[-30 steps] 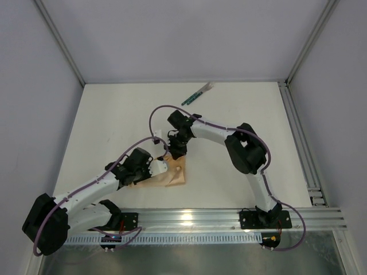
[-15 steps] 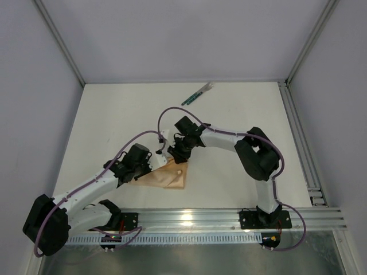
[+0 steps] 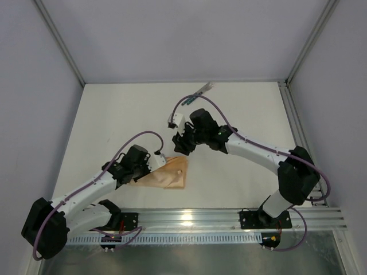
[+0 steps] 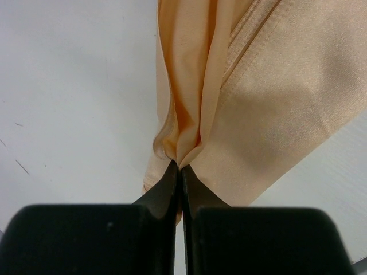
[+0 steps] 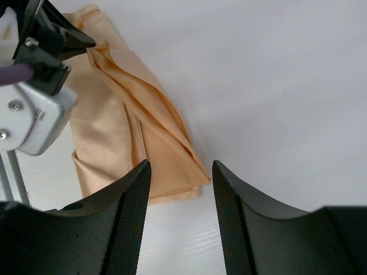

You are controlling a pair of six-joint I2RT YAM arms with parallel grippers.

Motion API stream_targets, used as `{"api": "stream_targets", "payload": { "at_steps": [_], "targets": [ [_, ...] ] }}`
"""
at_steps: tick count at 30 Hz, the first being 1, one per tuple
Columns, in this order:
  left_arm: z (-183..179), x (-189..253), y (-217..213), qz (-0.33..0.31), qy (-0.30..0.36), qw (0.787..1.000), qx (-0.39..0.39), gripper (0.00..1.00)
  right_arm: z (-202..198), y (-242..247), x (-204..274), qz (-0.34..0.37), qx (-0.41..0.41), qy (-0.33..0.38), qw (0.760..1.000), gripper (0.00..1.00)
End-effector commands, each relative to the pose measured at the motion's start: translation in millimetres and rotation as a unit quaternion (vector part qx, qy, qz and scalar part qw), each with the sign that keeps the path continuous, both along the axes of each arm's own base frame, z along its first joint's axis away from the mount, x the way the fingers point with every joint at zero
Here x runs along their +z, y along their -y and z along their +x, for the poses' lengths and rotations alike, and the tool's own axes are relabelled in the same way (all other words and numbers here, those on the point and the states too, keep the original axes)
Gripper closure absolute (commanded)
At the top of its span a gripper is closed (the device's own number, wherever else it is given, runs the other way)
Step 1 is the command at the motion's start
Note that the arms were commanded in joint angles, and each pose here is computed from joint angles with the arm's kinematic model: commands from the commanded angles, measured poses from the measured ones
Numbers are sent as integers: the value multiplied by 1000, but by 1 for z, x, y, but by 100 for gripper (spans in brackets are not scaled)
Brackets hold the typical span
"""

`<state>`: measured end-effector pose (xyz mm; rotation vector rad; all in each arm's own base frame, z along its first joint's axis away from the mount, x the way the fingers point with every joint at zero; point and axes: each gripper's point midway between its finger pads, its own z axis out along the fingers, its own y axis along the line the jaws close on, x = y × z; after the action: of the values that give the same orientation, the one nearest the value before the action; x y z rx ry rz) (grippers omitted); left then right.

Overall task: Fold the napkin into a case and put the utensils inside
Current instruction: Fold the smaller-rectangle-folded napkin at the center of the board.

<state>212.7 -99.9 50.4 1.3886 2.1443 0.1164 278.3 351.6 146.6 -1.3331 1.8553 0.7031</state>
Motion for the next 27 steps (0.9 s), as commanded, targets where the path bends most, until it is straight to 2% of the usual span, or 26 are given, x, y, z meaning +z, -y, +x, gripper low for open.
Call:
{"api": "stream_targets", "payload": {
  "at_steps": [1,3,4,9,13,20,27],
  "targets": [
    [-5,1,1,-15,-9,1000,2,100,-27,12,-13,-8,-58,-46,997,49],
    [-7,1,2,-16,-14,1000,-3,100,-38,15,-20,1,-96,-71,993,49],
    [-8,0,2,-14,-17,1000,-4,100,-50,23,-32,9,-137,-115,984,49],
    [-10,0,2,-11,-24,1000,-8,100,-72,30,-48,67,-220,-201,952,49],
    [-10,2,3,-11,-26,1000,-9,100,-89,21,-53,66,-214,-216,950,48],
    [-12,3,3,-14,-31,999,-9,100,-83,10,-59,105,-221,-217,945,49],
    [-13,4,2,-13,-31,999,-8,100,-72,0,-78,91,-238,-223,941,50]
  ]
}}
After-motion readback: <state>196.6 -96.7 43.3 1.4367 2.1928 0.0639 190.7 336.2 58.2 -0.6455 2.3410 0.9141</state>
